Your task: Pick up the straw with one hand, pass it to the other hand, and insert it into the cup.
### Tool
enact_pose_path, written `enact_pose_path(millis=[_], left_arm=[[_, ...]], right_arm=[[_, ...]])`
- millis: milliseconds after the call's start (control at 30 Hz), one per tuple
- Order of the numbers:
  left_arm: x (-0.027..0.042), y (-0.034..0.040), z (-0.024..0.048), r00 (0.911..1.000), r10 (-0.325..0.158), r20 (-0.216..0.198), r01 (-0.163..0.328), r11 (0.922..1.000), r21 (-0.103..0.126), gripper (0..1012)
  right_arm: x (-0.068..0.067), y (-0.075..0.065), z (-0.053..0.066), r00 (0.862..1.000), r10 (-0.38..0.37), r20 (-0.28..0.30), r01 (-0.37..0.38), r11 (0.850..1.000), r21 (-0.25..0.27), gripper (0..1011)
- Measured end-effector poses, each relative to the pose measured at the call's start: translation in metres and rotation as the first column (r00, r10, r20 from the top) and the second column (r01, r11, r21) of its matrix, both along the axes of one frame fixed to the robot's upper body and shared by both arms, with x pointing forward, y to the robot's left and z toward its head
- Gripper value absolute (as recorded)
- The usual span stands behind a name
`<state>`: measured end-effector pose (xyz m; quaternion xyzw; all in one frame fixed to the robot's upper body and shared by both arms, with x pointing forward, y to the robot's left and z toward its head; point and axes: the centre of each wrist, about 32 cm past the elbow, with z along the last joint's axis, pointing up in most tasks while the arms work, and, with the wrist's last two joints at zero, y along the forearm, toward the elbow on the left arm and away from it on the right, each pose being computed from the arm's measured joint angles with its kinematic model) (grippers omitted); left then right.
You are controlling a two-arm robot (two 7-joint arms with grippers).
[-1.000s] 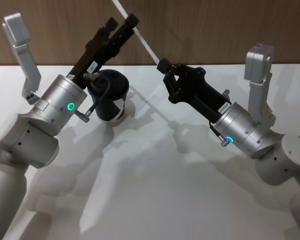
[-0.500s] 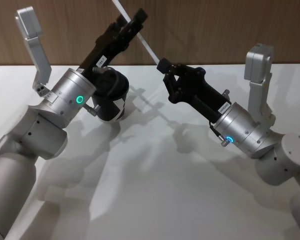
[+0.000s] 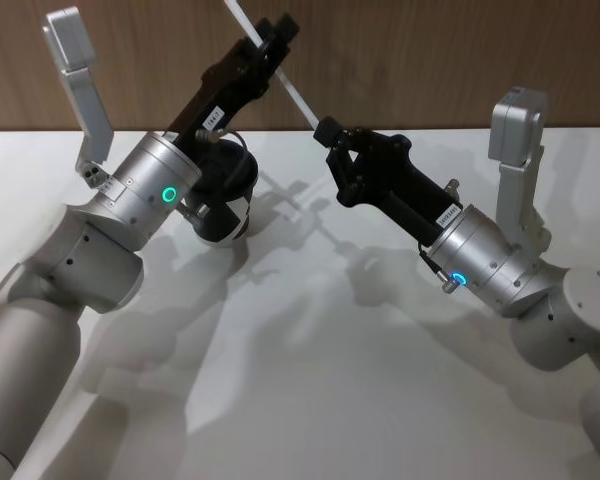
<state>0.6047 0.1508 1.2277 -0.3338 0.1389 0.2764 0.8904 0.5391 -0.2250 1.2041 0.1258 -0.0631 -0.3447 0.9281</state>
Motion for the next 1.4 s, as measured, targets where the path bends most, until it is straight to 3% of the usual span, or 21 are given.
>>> enact_pose_path(millis=[367,833,1167,1300,1367,1400], left_arm=[[-0.0023,-0.0025,0.0030,0.9997,0.009,0.022,-0.009,0.9999,0.006,149],[-0.0051,-0.0024,0.0033,0.9992,0.021,0.033,-0.021,0.9997,0.010,29],[-0.0065,-0.0009,0.0039,0.9987,0.031,0.040,-0.032,0.9993,0.018,0],[-0.0076,0.0001,0.0053,0.9983,0.037,0.046,-0.038,0.9987,0.032,0],[-0.0092,0.0016,0.0074,0.9974,0.044,0.056,-0.047,0.9973,0.056,0],[-0.0092,0.0016,0.0074,0.9974,0.044,0.056,-0.047,0.9973,0.056,0]], right_arm=[[0.0000,0.0000,0.0000,1.000,0.000,0.000,0.000,1.000,0.000,9],[0.0000,0.0000,0.0000,1.000,0.000,0.000,0.000,1.000,0.000,21],[0.0000,0.0000,0.0000,1.000,0.000,0.000,0.000,1.000,0.000,296],[0.0000,0.0000,0.0000,1.000,0.000,0.000,0.000,1.000,0.000,434],[0.0000,0.0000,0.0000,1.000,0.000,0.000,0.000,1.000,0.000,493],[0.0000,0.0000,0.0000,1.000,0.000,0.000,0.000,1.000,0.000,515]])
